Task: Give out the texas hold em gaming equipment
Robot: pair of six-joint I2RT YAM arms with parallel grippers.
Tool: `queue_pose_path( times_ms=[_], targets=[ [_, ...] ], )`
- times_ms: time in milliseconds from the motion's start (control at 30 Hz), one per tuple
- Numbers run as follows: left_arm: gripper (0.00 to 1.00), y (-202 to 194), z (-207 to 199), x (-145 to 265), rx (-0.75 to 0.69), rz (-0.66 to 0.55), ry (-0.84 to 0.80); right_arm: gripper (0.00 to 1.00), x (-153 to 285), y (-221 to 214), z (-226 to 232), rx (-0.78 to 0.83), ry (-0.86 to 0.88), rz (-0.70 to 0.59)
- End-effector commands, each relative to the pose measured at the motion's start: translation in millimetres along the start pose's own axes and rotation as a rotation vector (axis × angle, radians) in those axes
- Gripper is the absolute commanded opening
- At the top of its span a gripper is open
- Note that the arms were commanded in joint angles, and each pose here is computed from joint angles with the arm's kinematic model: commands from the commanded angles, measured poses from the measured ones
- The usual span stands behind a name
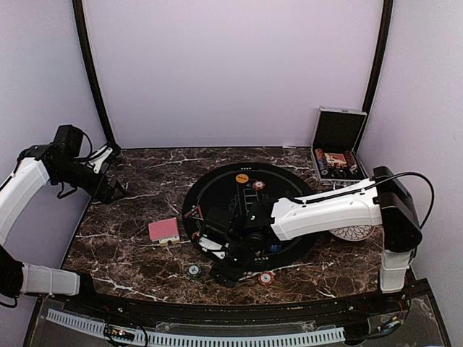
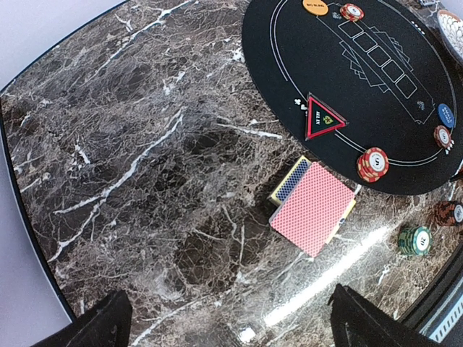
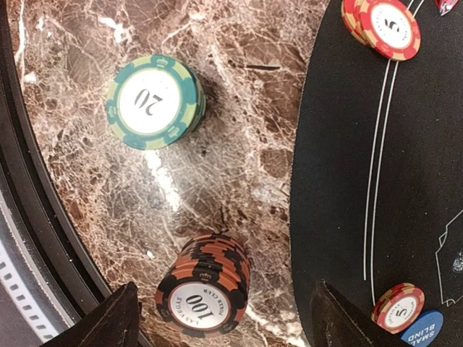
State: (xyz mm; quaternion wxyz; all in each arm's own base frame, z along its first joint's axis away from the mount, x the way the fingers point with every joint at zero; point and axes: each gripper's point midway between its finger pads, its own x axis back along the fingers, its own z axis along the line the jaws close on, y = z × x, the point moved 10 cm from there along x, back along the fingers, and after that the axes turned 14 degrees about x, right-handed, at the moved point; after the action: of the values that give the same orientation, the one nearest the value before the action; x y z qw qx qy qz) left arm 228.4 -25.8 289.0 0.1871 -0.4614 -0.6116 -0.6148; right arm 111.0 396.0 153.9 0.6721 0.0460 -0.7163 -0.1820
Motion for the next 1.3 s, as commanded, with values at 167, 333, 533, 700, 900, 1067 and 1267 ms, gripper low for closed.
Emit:
queue_pose_path(
  times_ms=[167, 333, 533, 700, 900, 1067, 1267],
  targets=[
    [0.99, 0.8, -6.3, 15.4, -0.015, -0.030, -0.004, 0.76, -7.6, 5.7, 6.4, 0.025, -0.001, 0.005],
    [0.99, 0.9, -6.6, 16.1, -0.013, -0.031, -0.004, 0.72, -12.4, 5.3, 7.4, 0.028, 0.001, 0.008],
    [0.99, 0.7, -6.3, 16.7, -0.017, -0.029, 0.002, 0.63, -13.7, 8.4, 8.3, 0.036, 0.000, 0.004],
    [0.99, 0.1, -6.0, 15.8, -0.016, -0.028, 0.004, 0.55, -16.9, 7.8, 7.9, 0.040, -0.006, 0.013],
    [0.99, -0.2, -5.8, 14.7, -0.015, -0.027, 0.002, 0.44, -13.4, 9.7, 8.6, 0.041, -0.003, 0.001],
    [0.99, -0.8, -5.4, 13.6, -0.015, -0.022, 0.002, 0.35, -4.1, 11.3, 8.2, 0.038, -0.012, -0.010],
    [0.99, -1.9, -5.7, 12.9, -0.013, -0.023, -0.002, 0.33, 12.0, 15.9, 10.1, 0.039, -0.010, -0.035]
  ],
)
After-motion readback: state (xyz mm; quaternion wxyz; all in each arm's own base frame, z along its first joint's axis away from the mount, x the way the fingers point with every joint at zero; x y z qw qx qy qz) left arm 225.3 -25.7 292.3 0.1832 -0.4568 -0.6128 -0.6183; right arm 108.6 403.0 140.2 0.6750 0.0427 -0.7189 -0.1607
